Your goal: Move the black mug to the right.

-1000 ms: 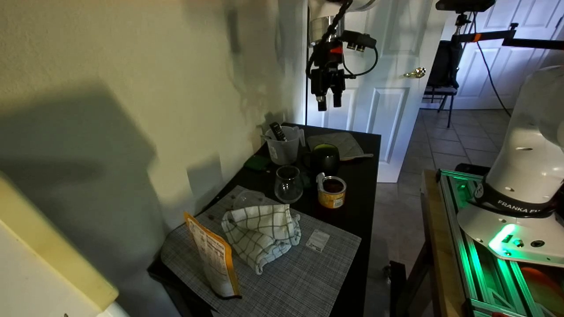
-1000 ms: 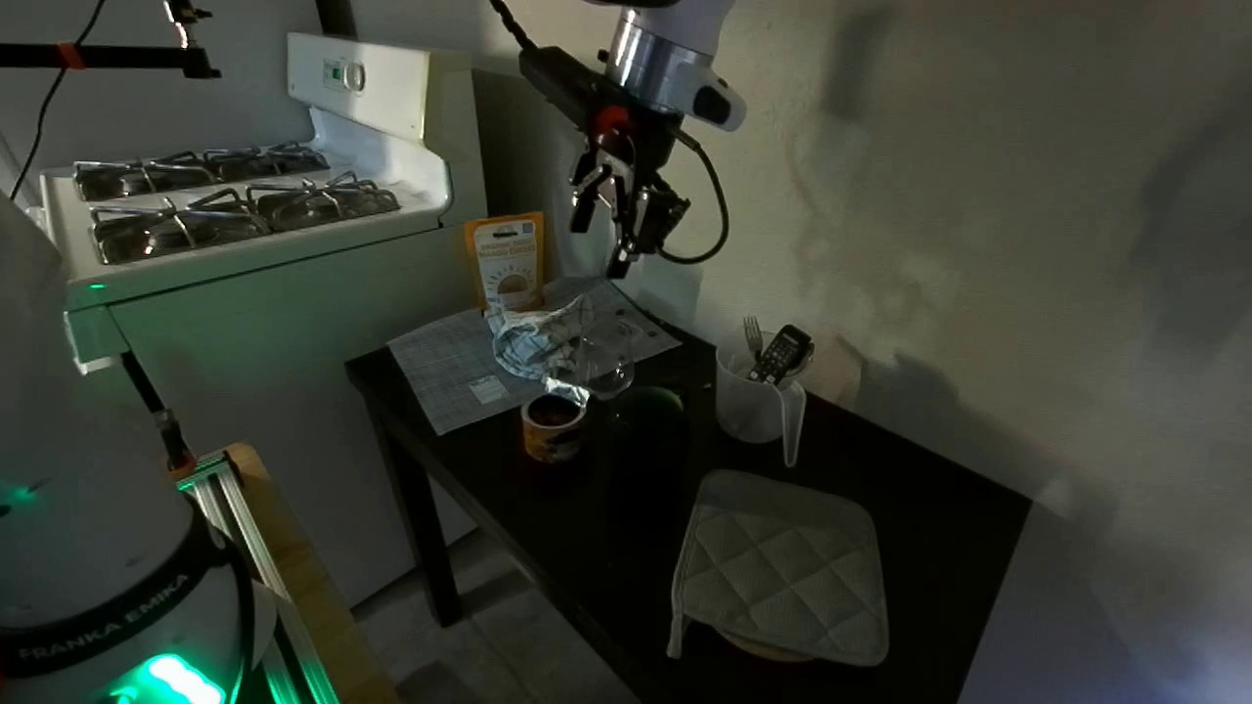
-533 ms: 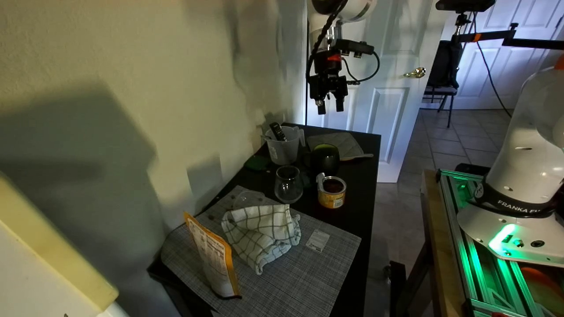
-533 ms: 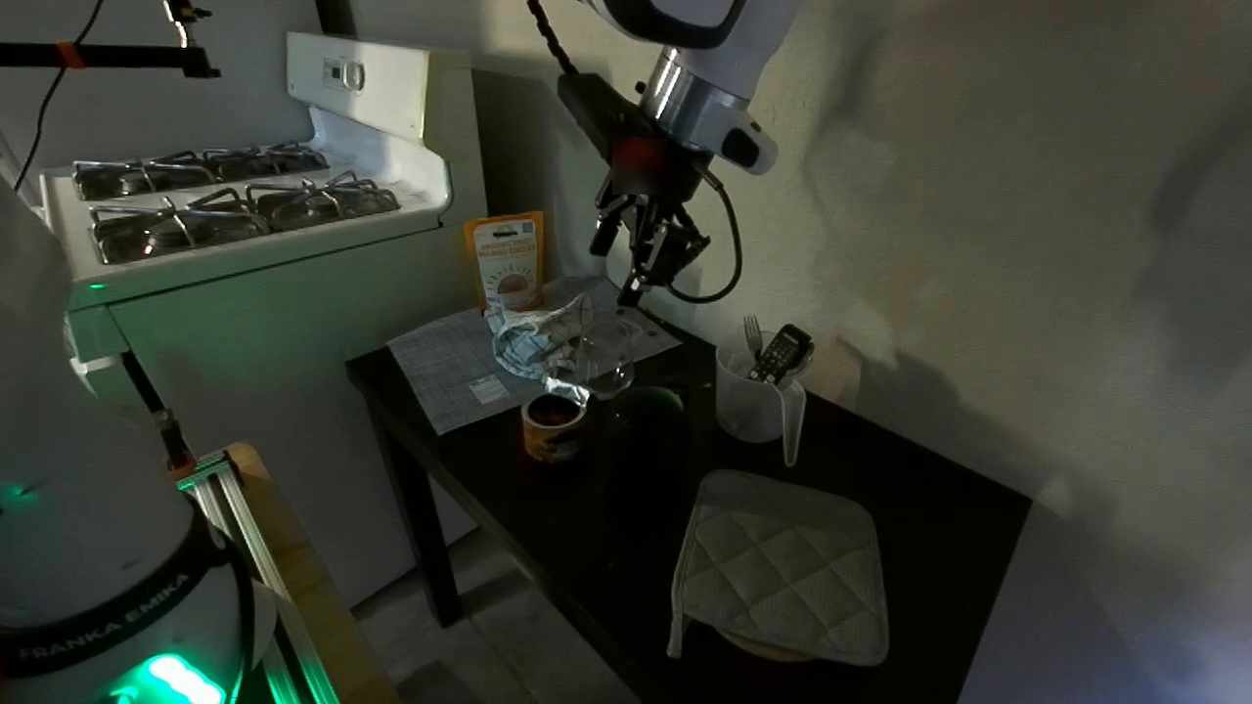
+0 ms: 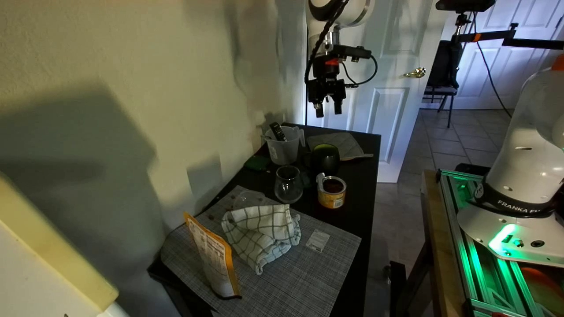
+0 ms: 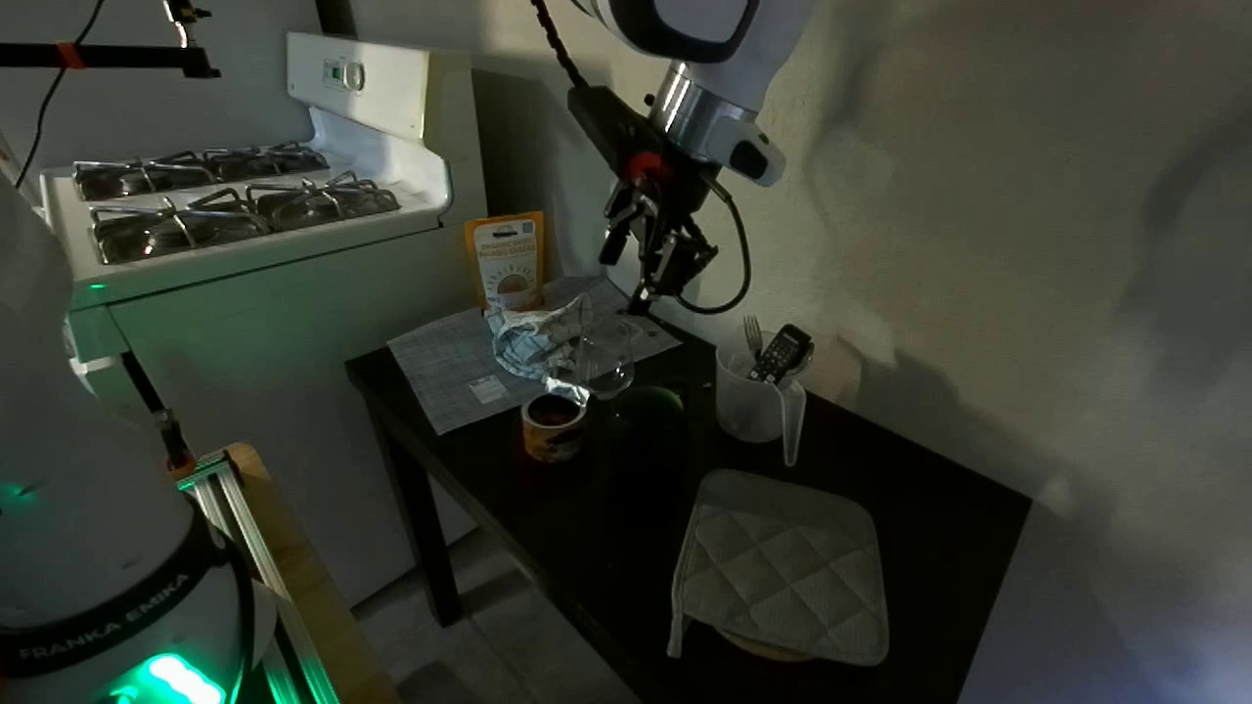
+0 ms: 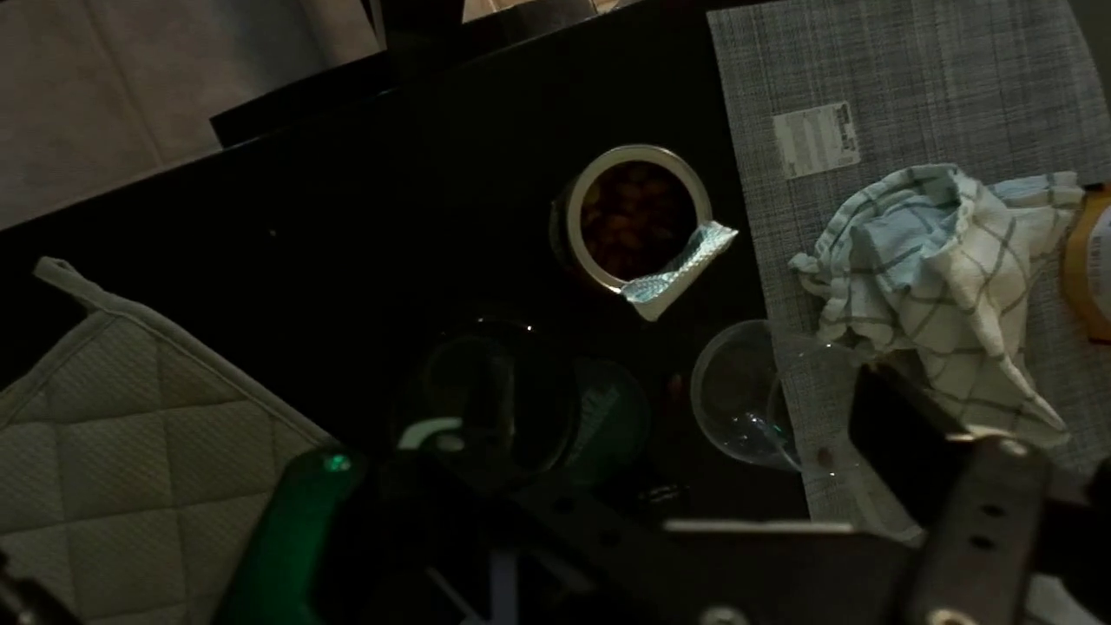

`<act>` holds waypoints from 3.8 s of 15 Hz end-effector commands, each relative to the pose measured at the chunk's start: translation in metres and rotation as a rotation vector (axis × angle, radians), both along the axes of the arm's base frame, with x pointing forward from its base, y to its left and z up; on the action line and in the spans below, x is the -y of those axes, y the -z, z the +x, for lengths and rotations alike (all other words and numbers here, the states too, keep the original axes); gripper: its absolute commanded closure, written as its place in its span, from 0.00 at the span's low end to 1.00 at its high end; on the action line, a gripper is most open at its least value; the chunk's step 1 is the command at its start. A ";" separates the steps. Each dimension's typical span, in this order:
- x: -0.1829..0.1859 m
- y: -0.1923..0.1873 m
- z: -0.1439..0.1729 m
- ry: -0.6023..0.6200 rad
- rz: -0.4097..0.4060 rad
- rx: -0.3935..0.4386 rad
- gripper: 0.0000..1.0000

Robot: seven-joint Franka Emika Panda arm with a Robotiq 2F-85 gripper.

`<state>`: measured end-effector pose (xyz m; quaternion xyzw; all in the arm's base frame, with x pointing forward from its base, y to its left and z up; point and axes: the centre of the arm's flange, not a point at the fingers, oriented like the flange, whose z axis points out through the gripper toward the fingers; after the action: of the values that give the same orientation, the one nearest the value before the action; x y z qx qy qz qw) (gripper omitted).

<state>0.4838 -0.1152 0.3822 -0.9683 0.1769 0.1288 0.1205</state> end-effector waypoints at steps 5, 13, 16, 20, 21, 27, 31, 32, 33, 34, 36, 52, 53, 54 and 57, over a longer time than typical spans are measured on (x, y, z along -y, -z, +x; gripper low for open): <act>0.027 0.056 0.023 0.153 -0.121 0.016 0.00; 0.019 0.075 0.019 0.265 -0.172 -0.092 0.00; 0.014 0.088 0.030 0.304 -0.233 -0.066 0.00; 0.006 0.120 0.052 0.337 -0.273 -0.008 0.04; 0.002 0.128 0.055 0.341 -0.270 -0.010 0.02; -0.018 0.160 0.061 0.323 -0.279 -0.054 0.02; -0.025 0.172 0.067 0.321 -0.297 -0.081 0.40; -0.025 0.174 0.068 0.318 -0.299 -0.084 0.47; -0.026 0.176 0.069 0.317 -0.301 -0.085 0.55; -0.027 0.178 0.070 0.317 -0.303 -0.087 0.64; -0.028 0.180 0.071 0.317 -0.310 -0.090 0.79; 0.013 0.078 0.037 0.021 -0.262 0.084 0.97; 0.020 0.068 0.035 -0.024 -0.235 0.104 0.97; 0.027 0.062 0.033 -0.068 -0.207 0.124 0.97; 0.038 0.049 0.017 -0.198 -0.113 0.154 0.97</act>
<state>0.5260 -0.1463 0.3134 -0.9889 0.1384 0.0477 0.0248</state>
